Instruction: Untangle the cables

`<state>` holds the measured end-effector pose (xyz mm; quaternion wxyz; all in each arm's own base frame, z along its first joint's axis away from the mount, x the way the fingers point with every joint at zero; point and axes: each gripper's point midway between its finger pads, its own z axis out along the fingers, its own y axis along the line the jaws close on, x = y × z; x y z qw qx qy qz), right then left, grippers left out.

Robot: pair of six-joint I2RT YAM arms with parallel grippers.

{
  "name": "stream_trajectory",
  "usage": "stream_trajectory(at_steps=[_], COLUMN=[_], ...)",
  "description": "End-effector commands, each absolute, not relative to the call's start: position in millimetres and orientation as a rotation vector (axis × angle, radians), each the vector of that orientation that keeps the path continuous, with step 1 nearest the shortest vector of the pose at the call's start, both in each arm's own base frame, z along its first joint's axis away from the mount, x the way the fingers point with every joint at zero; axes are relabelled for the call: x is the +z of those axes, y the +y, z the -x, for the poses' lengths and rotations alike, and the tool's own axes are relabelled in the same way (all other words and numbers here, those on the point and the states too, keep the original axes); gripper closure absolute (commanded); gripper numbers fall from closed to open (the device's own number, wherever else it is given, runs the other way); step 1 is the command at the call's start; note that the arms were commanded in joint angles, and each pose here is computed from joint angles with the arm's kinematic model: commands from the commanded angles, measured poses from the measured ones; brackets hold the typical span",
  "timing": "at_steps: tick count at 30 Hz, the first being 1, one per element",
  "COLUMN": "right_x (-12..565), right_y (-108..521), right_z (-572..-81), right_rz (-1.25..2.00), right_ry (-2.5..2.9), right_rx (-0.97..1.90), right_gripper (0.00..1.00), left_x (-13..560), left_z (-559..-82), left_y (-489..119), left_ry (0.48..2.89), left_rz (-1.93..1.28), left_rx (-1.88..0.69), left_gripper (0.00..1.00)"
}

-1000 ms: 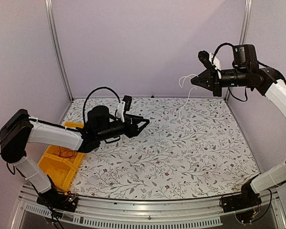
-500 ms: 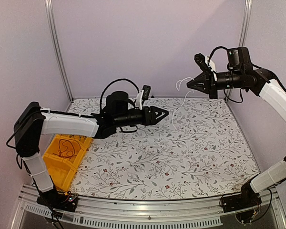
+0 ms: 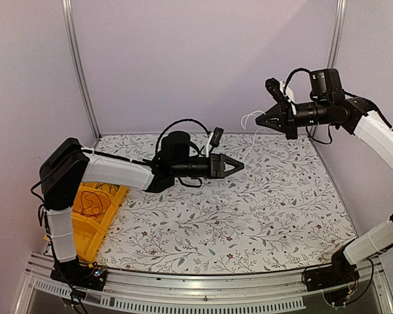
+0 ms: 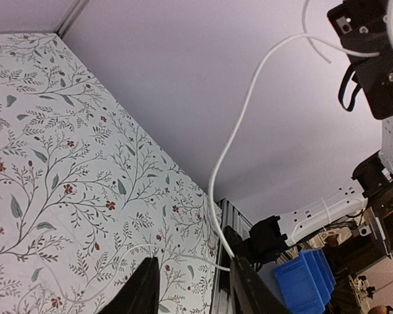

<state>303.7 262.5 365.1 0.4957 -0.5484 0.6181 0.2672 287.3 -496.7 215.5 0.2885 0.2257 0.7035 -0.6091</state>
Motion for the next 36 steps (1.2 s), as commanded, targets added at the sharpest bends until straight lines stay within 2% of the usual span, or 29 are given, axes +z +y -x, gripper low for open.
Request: stream_trajectory(at_steps=[1, 8, 15, 20, 24, 25, 26, 27, 29, 30, 32, 36], right_x=[366.3, 361.2, 360.0, 358.2, 354.6, 352.3, 350.0, 346.9, 335.7, 329.7, 316.8, 276.5], right_y=[261.0, 263.0, 263.8, 263.7, 264.4, 264.5, 264.1, 263.1, 258.6, 255.1, 247.8, 232.9], right_z=[-301.5, -302.1, -302.5, -302.6, -303.0, -303.3, -303.7, -304.8, -310.5, -312.8, -312.3, -311.4], right_rz=[1.322, 1.329, 1.328, 1.328, 1.328, 1.326, 1.321, 1.315, 1.289, 1.275, 1.260, 1.247], right_ry=[1.485, 1.489, 1.490, 1.493, 1.498, 1.505, 1.514, 1.524, 1.565, 1.586, 1.616, 1.688], right_rx=[0.644, 0.662, 0.667, 0.669, 0.677, 0.680, 0.681, 0.677, 0.670, 0.675, 0.711, 0.728], right_gripper=[1.00, 1.00, 1.00, 1.00, 1.00, 1.00, 0.98, 0.90, 0.66, 0.60, 0.51, 0.42], left_x=[243.2, 248.3, 241.6, 236.5, 238.3, 238.9, 240.3, 240.1, 244.5, 245.0, 241.1, 238.1], left_z=[-282.6, -286.7, -284.2, -285.5, -289.1, -290.7, -293.0, -295.9, -299.2, -299.9, -300.5, -301.5], left_y=[-495.5, -496.8, -505.7, -508.9, -505.8, -502.6, -497.5, -491.5, -474.5, -465.0, -443.3, -383.1], left_ry=[1.768, 1.743, 1.764, 1.779, 1.771, 1.773, 1.780, 1.797, 1.832, 1.855, 1.936, 2.114], left_rz=[-0.586, -0.553, -0.578, -0.591, -0.577, -0.569, -0.560, -0.544, -0.519, -0.512, -0.501, -0.436], left_rx=[-1.720, -1.749, -1.786, -1.791, -1.771, -1.757, -1.737, -1.708, -1.640, -1.590, -1.459, -1.081], left_gripper=[0.57, 0.52, 0.61, 0.76, 0.97, 1.00, 1.00, 1.00, 1.00, 1.00, 1.00, 1.00])
